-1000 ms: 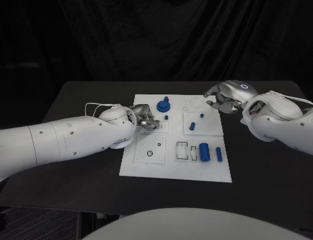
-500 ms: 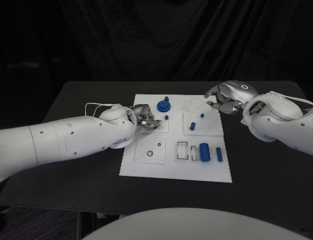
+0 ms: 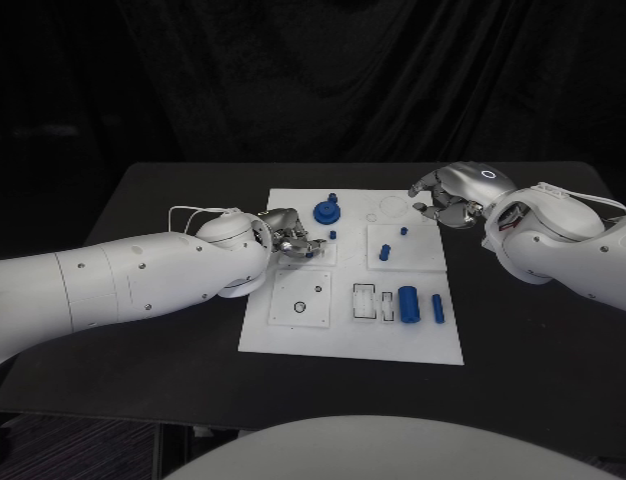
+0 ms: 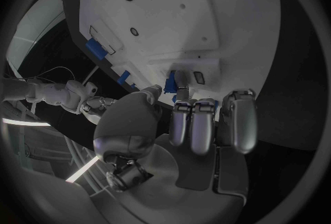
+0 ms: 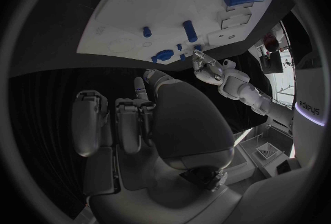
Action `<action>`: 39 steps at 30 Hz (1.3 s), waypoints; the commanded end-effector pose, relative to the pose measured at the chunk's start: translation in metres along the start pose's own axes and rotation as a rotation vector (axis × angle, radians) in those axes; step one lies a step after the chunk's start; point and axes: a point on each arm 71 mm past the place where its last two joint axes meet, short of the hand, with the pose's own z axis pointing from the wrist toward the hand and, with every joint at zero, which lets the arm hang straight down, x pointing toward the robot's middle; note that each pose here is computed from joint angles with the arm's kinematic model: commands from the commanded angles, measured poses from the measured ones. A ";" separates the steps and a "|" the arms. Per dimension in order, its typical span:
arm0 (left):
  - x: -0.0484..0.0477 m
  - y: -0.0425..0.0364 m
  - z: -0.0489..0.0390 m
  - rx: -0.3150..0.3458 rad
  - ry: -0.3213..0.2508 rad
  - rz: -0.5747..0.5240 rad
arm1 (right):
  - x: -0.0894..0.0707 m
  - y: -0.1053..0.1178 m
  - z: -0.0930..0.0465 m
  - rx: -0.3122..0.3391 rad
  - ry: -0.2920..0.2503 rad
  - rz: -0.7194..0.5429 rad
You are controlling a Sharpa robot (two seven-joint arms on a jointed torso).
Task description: Assemble the parts on the task board
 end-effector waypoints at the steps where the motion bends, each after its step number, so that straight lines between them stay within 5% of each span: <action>1: 0.0048 0.0017 -0.0004 0.005 0.019 0.002 | 0.002 -0.002 -0.001 0.020 0.010 -0.003; 22: 0.0016 0.0053 -0.0007 0.018 -0.015 -0.014 | 0.003 -0.003 -0.001 0.026 0.016 -0.003; 39: 0.0030 0.0061 0.0002 0.035 0.015 -0.055 | 0.003 -0.002 -0.001 0.026 0.020 -0.003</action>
